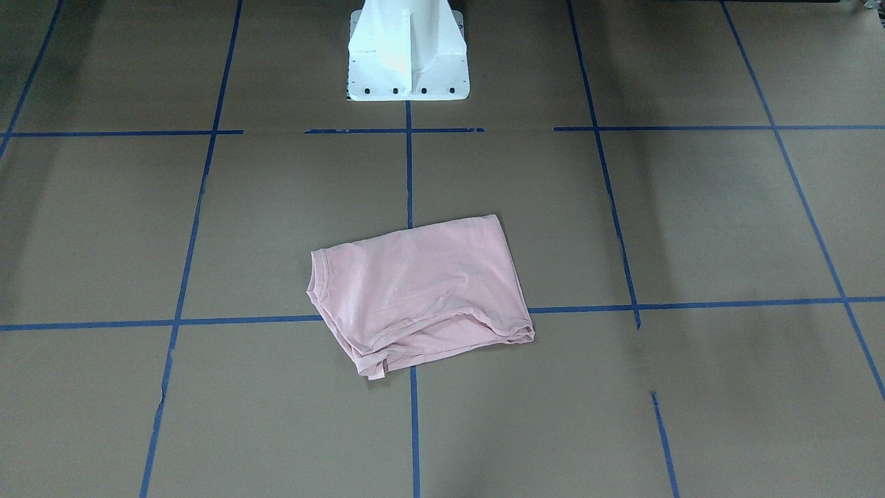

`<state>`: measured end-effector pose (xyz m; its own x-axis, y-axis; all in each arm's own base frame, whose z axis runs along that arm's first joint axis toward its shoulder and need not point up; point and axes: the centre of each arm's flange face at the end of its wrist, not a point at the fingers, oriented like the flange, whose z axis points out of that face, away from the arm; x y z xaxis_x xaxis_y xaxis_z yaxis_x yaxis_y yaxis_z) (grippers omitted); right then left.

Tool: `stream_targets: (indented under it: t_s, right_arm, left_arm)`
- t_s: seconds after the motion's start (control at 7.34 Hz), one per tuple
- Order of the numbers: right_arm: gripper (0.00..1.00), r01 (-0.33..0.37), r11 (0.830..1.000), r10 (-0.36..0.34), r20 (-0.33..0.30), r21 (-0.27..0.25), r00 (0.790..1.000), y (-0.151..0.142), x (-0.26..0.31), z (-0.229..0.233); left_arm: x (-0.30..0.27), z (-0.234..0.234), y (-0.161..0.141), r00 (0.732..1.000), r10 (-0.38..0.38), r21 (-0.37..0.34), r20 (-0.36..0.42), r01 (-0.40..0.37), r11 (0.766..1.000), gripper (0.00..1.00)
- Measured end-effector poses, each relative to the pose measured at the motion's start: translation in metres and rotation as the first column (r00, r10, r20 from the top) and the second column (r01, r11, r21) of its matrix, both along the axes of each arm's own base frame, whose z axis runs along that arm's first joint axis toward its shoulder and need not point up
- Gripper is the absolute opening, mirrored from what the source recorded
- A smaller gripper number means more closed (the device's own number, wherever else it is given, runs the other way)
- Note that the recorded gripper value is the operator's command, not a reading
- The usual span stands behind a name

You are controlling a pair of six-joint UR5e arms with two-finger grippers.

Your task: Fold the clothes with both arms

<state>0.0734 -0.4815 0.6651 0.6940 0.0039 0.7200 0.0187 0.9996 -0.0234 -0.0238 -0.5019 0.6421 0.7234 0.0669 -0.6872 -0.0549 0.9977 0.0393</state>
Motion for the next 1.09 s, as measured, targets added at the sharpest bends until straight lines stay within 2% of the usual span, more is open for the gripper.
stream_targets:
  t_s: [1.09]
  right_arm:
    - [1.0,0.0,1.0,0.0,0.002,-0.003,1.0,0.0,0.0,0.001]
  left_arm:
    - [0.001,-0.011,-0.007,1.0,-0.001,0.02,-0.002,0.001,1.0,1.0]
